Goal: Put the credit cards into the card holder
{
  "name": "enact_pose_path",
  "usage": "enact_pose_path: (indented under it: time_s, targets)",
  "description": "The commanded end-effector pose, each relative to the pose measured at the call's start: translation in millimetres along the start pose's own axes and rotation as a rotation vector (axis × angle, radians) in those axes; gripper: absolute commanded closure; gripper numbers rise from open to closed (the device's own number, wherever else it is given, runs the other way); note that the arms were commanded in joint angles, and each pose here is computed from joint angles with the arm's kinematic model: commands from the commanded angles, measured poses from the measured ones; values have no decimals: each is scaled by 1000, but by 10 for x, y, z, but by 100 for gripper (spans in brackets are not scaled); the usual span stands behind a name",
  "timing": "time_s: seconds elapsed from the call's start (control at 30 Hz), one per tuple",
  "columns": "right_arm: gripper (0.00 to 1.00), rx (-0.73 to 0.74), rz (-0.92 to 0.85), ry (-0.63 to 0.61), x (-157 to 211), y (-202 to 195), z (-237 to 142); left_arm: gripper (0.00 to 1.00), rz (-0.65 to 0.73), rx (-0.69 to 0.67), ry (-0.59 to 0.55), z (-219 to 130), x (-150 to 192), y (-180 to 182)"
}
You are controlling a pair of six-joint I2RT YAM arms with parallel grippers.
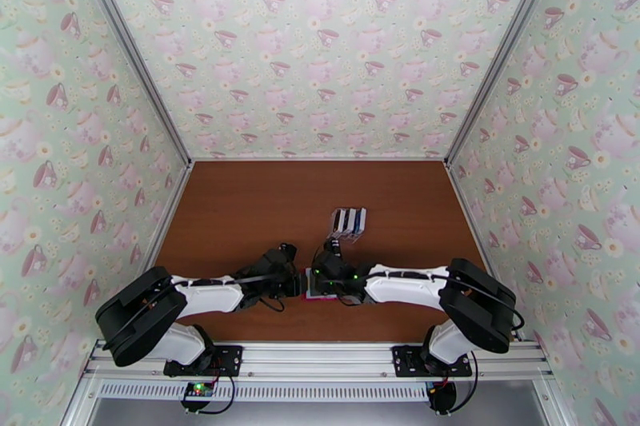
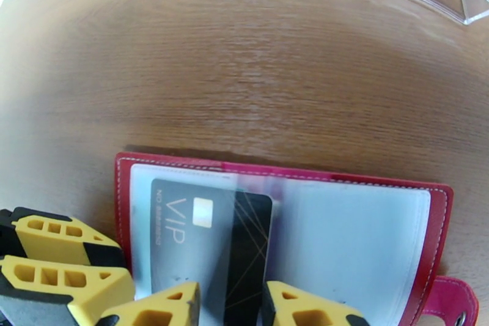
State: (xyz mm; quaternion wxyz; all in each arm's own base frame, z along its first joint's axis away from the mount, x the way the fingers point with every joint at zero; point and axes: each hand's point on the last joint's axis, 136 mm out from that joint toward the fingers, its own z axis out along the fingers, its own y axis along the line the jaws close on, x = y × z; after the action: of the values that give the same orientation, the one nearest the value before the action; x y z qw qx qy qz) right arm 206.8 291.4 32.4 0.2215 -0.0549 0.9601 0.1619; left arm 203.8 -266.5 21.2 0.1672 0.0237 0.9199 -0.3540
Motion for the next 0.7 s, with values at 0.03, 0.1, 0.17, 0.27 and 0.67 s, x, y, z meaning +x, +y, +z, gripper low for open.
enact_pose_path:
  time_s: [0.03, 0.1, 0.17, 0.27, 0.67]
  targets:
    - [66, -26, -7, -14, -65, 132, -7, 73, -53, -136, 123, 42, 395, 424]
    - [67, -34, -6, -14, -68, 150, -8, 73, -51, -135, 120, 41, 387, 418]
    - [67, -39, -4, -12, -62, 158, -2, 73, -51, -137, 123, 42, 395, 423]
    - [68, -47, -2, -8, -52, 172, 14, 73, -51, -138, 121, 42, 383, 421]
    - [69, -97, 6, 6, -32, 290, 50, 73, -50, -162, 99, 20, 293, 449]
